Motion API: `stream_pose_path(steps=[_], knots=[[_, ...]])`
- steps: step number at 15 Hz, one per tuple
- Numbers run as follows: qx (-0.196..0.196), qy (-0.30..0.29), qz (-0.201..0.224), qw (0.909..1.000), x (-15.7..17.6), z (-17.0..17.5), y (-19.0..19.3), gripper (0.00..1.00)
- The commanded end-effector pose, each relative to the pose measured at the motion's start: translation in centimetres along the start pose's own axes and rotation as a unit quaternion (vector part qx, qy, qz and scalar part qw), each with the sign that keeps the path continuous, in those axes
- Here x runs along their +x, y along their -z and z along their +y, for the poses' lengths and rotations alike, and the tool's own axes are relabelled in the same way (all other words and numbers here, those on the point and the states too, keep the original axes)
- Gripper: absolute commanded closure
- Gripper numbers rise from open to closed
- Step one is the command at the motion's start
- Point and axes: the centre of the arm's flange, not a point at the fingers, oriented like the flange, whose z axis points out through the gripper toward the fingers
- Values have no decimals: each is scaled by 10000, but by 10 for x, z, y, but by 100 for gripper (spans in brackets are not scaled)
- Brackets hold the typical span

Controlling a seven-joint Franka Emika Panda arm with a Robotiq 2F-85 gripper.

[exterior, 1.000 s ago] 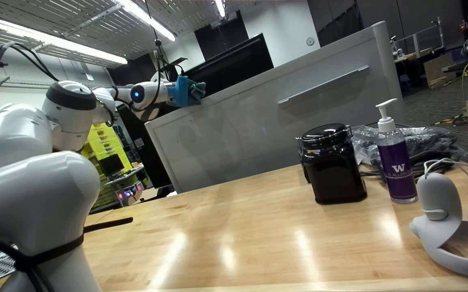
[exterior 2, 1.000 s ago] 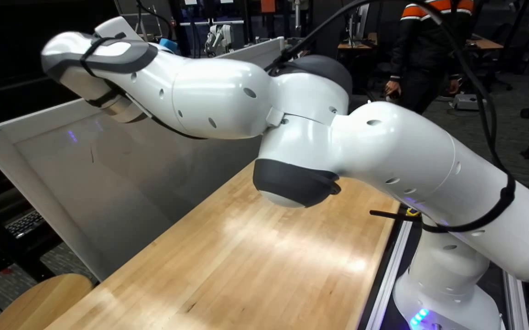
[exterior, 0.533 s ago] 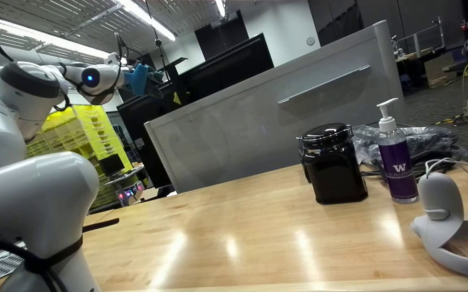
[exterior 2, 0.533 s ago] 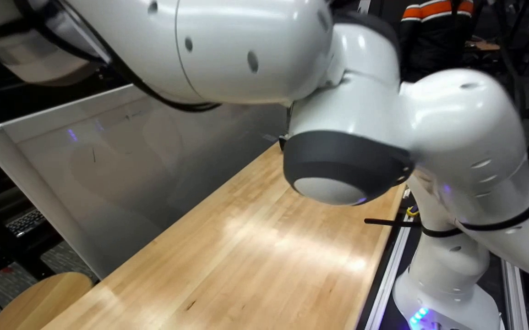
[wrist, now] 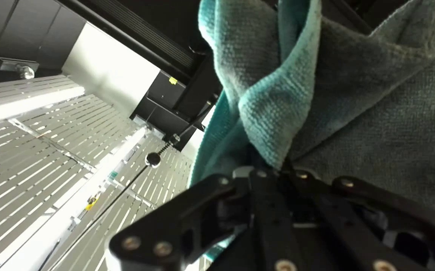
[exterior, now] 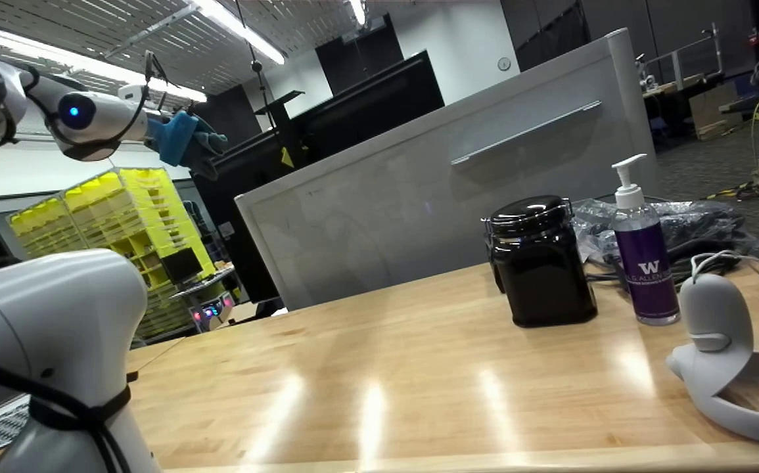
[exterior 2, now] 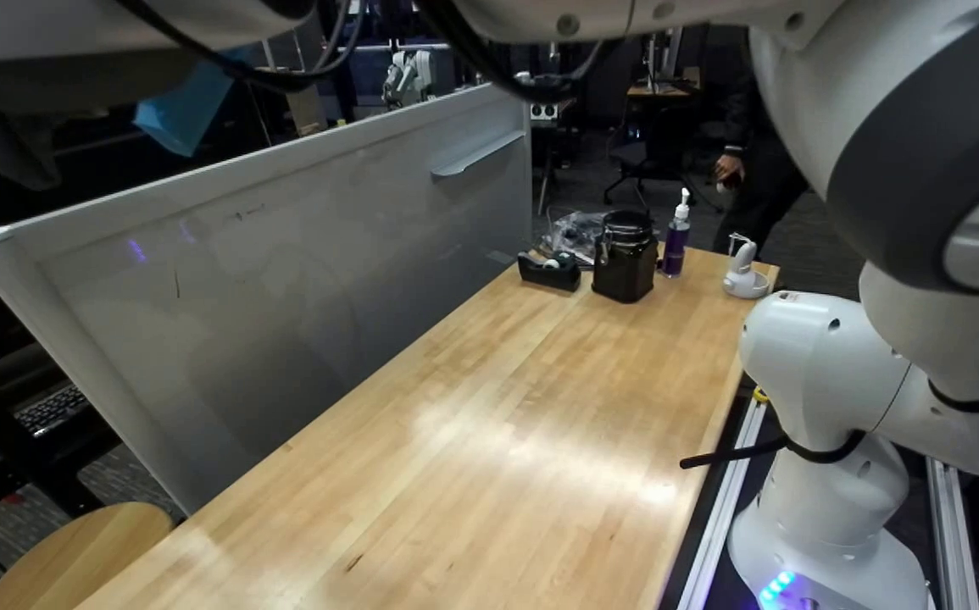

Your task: Use the green towel to erase the writings on the white board

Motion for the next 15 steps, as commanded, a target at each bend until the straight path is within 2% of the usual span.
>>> stream_pose_path(steps=[1,4,6,10,11,12,13,14,15], knots=[[-363,454,-785,9952,-55,20,65,98],[-662,701,-1456,9846,-107,49,76,98],[-855,838,-1925,9740,-139,63,92,98],[-1191,998,-2736,9492,-186,70,143,98],[-546,1294,-2226,9647,-195,70,160,98],[-302,467,-2515,9663,-199,66,173,98],[-297,499,-2948,9538,-204,59,182,98],[-268,509,-3174,9466,-209,48,188,98],[-130,440,-3377,9401,-215,38,195,68]])
